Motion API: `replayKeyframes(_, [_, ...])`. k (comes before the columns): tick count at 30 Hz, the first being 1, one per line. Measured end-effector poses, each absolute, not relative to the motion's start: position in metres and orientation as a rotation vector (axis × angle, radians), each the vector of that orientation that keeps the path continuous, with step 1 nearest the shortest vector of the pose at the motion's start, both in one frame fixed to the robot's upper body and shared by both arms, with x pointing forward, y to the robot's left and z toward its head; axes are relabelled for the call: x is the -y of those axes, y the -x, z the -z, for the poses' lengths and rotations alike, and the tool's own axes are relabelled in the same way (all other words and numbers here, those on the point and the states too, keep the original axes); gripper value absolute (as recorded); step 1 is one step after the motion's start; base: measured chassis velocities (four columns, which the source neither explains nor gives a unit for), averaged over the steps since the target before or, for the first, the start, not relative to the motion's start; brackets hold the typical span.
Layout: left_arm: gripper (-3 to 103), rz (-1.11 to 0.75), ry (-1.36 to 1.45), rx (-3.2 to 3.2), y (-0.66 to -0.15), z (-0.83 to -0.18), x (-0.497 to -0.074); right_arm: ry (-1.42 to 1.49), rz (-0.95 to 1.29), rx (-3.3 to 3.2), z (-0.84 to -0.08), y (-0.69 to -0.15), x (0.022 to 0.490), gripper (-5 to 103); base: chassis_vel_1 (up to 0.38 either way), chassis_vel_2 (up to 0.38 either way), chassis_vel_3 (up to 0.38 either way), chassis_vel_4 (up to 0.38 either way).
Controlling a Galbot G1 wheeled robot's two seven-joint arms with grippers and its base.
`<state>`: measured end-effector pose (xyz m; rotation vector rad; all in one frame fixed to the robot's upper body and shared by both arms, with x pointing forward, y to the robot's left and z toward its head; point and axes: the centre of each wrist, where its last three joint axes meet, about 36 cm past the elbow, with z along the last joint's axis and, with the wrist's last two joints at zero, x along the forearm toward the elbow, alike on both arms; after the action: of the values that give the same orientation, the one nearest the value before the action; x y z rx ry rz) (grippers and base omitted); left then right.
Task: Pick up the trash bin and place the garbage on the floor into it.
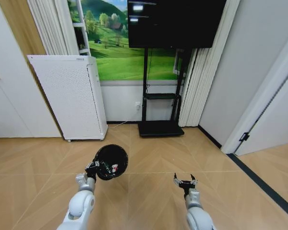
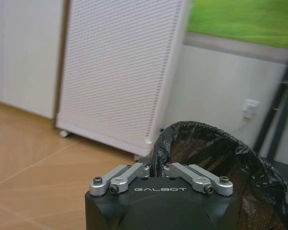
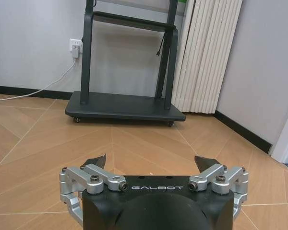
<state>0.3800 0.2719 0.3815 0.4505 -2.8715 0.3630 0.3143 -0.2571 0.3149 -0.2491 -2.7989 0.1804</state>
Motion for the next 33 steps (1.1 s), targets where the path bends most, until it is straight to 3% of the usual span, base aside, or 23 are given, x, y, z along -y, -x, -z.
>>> replayKeyframes(3, [7, -0.541, -0.733, 2.735, -0.396, -0.376, -0.31, 0.235, -0.189, 2.809, -0.312, -0.314, 0.263, 100, 0.0, 0.0, 0.0, 0.0])
replayKeyframes(11, [7, -0.612, -0.815, 2.701, -0.399, -0.38, -0.346, 0.206, -0.217, 2.789, -0.31, -0.311, 0.268, 100, 0.0, 0.0, 0.0, 0.0])
replayKeyframes(33, [7, -0.578, -0.772, 2.717, -0.405, -0.372, -0.335, 0.235, -0.235, 2.766, -0.295, -0.306, 0.27, 100, 0.069, 0.065, -0.068, -0.065])
